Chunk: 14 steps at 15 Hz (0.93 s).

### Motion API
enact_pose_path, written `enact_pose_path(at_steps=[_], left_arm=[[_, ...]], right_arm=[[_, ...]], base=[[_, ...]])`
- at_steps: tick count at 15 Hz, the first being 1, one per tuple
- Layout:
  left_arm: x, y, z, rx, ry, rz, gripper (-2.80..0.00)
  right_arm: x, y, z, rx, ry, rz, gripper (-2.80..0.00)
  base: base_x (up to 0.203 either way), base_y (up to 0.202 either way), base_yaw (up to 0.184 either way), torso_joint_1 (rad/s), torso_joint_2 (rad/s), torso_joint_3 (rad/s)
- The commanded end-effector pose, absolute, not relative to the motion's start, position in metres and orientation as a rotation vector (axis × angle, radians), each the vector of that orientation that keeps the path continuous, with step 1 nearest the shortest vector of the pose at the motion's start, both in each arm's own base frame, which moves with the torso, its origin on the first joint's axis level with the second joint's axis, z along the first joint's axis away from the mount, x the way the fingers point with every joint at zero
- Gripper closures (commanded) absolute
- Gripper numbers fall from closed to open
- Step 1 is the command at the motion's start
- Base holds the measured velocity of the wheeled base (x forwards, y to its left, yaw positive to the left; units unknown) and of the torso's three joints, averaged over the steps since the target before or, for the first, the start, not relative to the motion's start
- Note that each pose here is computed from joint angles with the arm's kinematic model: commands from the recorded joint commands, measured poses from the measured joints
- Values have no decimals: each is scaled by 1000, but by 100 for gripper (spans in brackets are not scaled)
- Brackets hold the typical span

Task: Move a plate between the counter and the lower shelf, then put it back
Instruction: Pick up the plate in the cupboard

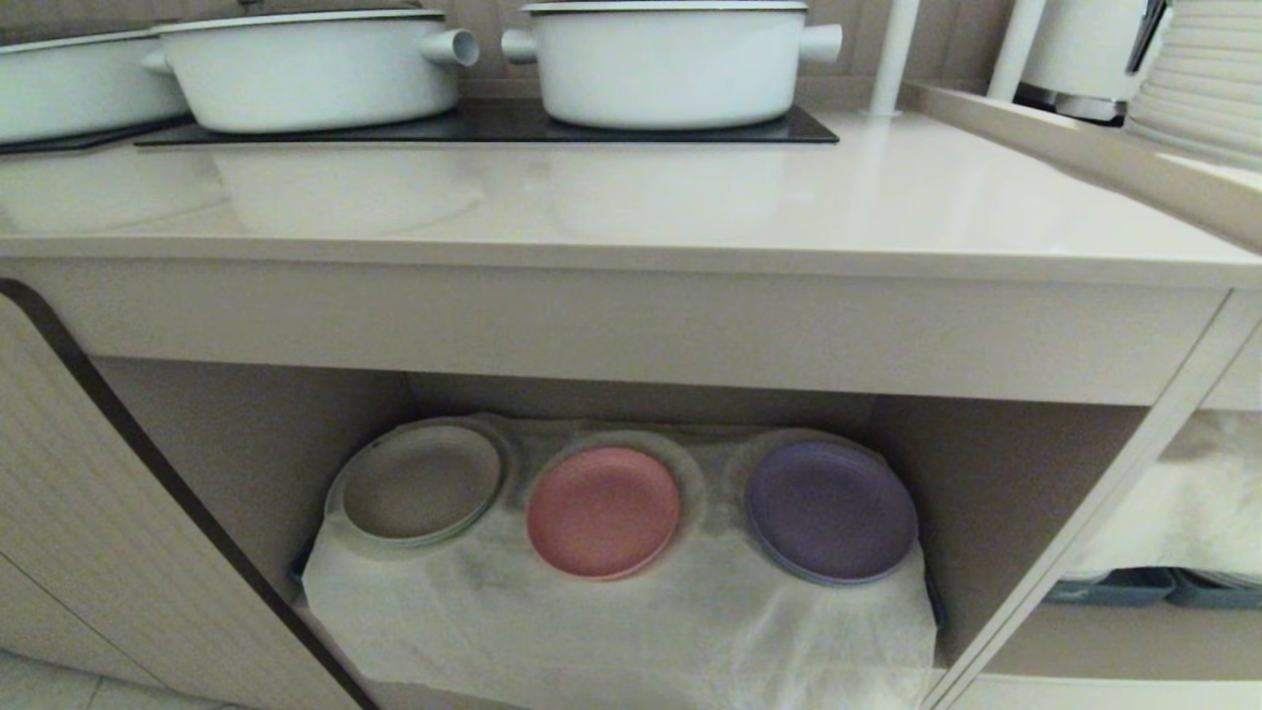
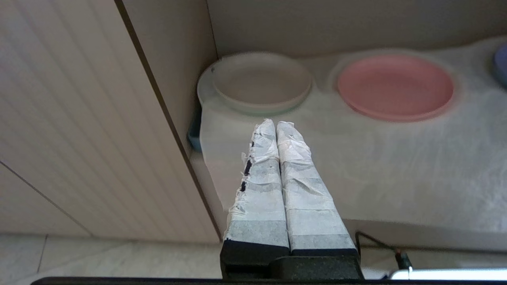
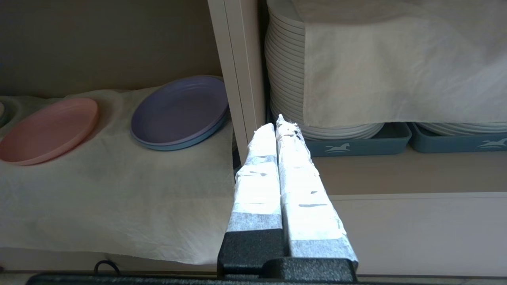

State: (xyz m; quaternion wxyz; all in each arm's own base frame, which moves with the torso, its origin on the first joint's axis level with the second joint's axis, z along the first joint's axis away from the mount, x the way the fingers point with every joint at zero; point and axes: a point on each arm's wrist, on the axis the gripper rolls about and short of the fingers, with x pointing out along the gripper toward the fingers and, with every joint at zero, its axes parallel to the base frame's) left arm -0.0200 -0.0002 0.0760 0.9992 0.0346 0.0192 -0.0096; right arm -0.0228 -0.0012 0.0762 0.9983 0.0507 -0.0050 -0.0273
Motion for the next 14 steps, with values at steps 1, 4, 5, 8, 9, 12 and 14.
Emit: enact_pose_path(at_steps=[1, 4, 5, 8, 9, 12, 14], left_arm=[[-23, 0, 75, 65, 4, -18, 0], [-23, 0, 75, 64, 6, -17, 0], [-23, 0, 75, 63, 6, -17, 0], [-23, 0, 75, 63, 6, -18, 0], [-23, 0, 75, 63, 6, -17, 0], [-23, 0, 75, 63, 6, -17, 0], [-23, 0, 75, 63, 6, -19, 0]], right_arm=[[-23, -1, 76, 102, -10, -55, 0], [-23, -1, 76, 101, -10, -55, 0], [-23, -1, 76, 101, -10, -55, 0], [-23, -1, 76, 101, -10, -55, 0], [-23, -1, 76, 101, -10, -55, 0], [-23, -1, 76, 101, -10, -55, 0], [-23, -1, 76, 101, -10, -55, 0]], base=[[0, 0, 0, 0, 0, 0], [0, 0, 0, 0, 0, 0], [0, 0, 0, 0, 0, 0], [0, 0, 0, 0, 0, 0], [0, 0, 0, 0, 0, 0], [0, 0, 0, 0, 0, 0], [0, 0, 0, 0, 0, 0]])
